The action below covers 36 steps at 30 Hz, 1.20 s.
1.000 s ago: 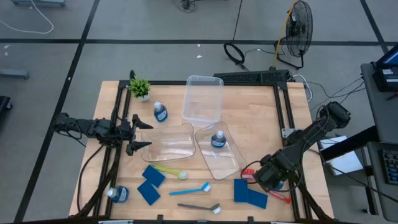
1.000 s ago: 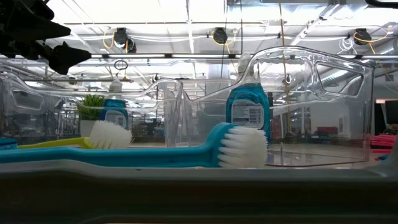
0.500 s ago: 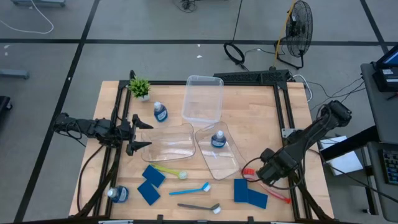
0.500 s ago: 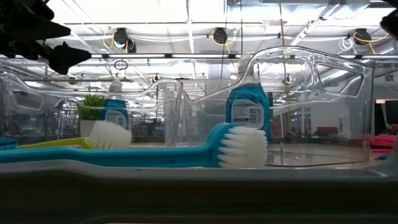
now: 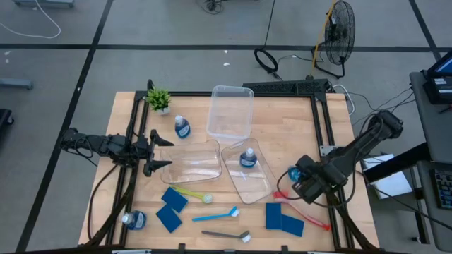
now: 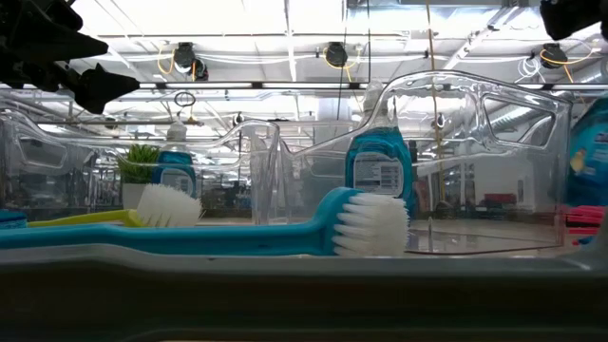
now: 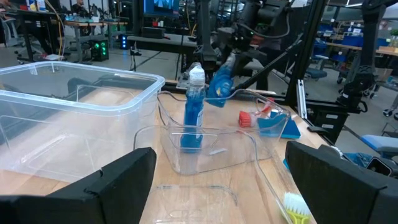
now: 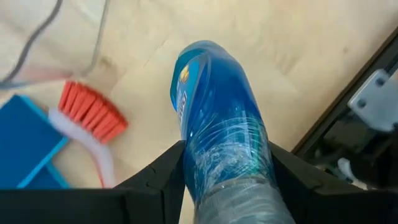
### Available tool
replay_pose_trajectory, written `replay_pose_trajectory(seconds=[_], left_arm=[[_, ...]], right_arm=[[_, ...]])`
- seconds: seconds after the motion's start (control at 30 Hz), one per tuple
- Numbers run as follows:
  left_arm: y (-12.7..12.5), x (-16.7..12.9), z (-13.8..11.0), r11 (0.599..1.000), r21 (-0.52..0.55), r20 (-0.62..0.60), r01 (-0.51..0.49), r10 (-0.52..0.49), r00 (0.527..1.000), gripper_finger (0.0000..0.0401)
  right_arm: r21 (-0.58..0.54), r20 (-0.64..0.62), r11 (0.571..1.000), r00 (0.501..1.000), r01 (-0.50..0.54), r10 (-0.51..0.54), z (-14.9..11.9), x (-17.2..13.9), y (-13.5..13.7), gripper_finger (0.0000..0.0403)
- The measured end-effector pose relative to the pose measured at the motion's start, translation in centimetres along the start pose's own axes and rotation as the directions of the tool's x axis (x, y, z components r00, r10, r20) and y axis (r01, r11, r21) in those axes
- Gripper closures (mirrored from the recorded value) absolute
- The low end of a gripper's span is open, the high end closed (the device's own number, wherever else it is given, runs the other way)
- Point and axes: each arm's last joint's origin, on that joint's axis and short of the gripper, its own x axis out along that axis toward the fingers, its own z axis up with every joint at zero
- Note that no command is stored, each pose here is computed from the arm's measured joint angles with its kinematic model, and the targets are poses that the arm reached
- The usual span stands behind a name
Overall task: Pick & Place Kitchen Sink Supplies
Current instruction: Put the blue soap dispenser into the right transparent bin
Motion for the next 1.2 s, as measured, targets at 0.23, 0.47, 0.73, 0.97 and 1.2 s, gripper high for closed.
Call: replay_pose_trajectory(seconds=[0.23,0.47,0.73,0.97,1.2], left_arm=[[0.0,0.0,0.0,1.0,0.0,0.0,0.0,0.0,1.0,0.004],[0.0,0.0,0.0,1.0,0.0,0.0,0.0,0.0,1.0,0.004],[0.0,0.0,0.0,1.0,0.0,0.0,0.0,0.0,1.0,0.004],[0.0,0.0,0.0,1.0,0.0,0.0,0.0,0.0,1.0,0.004],[0.0,0.0,0.0,1.0,0.0,0.0,0.0,0.0,1.0,0.004]], right_arm=[[-0.001,0.14,1.0,0.99,0.006,-0.006,0.5,-0.6,-1.2,0.0243],[-0.007,0.289,1.0,0.957,0.007,-0.005,1.0,-1.3,-2.4,0.0243],[-0.02,0.467,1.0,0.884,-0.004,0.013,1.7,-2.2,-4.1,0.0243],[-0.24,0.62,0.97,0.765,-0.029,0.177,2.3,-3.5,-3.7,0.0243],[-0.545,0.649,0.833,0.581,-0.095,0.491,4.4,-8.1,0.6,0.0241]])
